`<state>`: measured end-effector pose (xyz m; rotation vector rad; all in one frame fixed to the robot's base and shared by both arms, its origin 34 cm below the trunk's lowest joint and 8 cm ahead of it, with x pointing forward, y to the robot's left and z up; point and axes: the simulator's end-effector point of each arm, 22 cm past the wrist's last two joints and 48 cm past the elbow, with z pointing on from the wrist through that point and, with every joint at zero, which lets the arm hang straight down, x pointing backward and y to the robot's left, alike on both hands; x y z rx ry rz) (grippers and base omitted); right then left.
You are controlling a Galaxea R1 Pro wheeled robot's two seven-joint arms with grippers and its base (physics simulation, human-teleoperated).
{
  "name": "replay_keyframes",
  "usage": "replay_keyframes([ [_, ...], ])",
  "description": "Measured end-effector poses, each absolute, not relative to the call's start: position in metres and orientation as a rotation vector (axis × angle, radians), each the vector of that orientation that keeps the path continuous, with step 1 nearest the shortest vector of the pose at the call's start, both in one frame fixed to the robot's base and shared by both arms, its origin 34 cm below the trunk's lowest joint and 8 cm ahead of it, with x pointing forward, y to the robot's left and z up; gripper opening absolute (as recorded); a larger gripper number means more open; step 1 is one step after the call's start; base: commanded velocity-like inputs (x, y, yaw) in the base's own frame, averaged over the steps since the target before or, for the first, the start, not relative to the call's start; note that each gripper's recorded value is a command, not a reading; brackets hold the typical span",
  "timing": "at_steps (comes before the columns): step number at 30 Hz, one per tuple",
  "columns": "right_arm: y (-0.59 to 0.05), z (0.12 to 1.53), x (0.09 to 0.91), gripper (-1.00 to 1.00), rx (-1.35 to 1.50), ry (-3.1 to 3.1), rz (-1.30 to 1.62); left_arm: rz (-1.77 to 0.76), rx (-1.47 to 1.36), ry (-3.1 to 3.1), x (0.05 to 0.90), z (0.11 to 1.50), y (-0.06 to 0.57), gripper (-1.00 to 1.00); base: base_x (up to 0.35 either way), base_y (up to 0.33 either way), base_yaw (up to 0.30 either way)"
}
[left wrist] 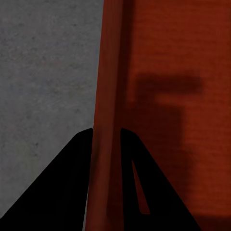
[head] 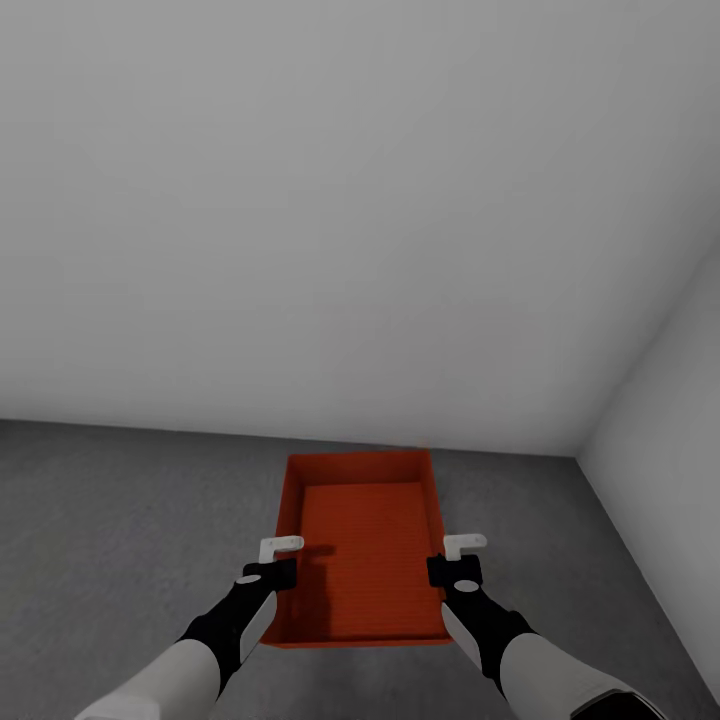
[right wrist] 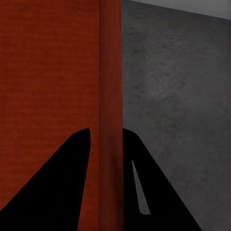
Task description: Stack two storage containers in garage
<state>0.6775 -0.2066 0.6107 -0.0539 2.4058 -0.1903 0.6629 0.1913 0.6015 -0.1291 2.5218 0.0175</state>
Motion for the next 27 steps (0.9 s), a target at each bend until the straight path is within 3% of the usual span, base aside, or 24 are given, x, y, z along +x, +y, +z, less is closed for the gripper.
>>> replay_keyframes([
  [27,-0.207,0.588,0.666,-1.00,-0.058,2.448,-0.192,0.021,-0.130,2.565,0.651,0.579,0.191,-1.00,0.000,0.000,0.000],
])
